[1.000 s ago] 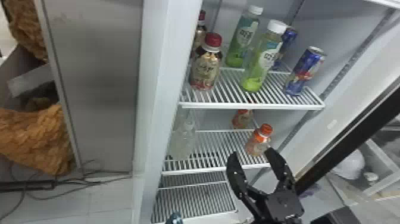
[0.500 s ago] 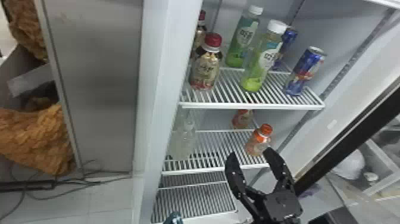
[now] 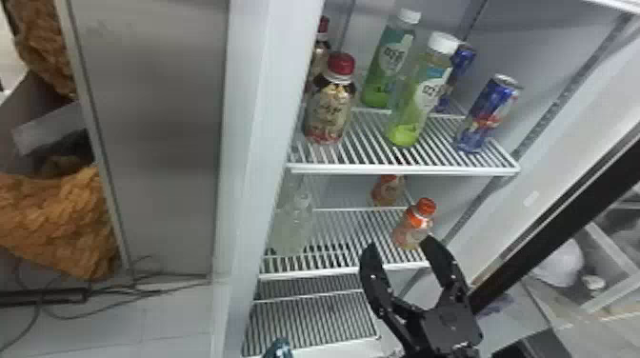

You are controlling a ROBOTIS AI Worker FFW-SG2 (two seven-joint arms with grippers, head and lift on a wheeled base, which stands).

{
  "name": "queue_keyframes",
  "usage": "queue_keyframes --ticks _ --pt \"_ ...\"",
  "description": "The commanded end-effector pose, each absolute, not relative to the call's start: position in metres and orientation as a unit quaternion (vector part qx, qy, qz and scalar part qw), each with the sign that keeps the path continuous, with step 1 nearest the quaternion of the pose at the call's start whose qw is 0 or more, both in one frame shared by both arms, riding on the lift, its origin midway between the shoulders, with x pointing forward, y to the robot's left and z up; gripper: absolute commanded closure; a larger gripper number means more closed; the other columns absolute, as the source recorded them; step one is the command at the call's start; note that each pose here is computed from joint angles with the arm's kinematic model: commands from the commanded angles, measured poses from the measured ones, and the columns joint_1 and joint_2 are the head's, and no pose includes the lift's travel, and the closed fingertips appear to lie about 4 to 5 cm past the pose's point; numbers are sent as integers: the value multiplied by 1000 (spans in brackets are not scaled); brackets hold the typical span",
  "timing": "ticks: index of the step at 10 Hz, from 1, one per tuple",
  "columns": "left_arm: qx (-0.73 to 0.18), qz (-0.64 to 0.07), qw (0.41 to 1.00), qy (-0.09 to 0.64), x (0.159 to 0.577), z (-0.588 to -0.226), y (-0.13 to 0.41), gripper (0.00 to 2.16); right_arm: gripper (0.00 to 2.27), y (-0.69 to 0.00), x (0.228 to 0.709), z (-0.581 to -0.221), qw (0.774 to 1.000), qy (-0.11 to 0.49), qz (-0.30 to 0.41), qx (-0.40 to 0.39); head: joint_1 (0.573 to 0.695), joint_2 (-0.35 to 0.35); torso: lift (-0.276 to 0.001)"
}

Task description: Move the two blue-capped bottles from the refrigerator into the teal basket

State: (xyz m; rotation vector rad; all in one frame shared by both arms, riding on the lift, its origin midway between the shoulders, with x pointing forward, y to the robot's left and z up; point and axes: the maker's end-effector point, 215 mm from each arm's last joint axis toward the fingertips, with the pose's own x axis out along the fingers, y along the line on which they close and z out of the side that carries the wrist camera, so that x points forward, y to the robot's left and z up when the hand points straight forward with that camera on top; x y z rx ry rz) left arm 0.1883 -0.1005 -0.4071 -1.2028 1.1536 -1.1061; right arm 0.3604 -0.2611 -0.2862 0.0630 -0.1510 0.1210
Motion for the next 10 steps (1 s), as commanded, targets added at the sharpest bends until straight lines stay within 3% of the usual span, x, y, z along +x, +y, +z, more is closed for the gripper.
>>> queue_keyframes --ticks 1,10 --pt "-506 -465 540 485 188 -407 -100 1136 108 -261 360 -288 995 -73 61 32 695 -350 -141" --pt "-509 -464 538 486 186 -407 -101 1136 108 -262 358 -288 995 -70 58 33 695 -350 -141"
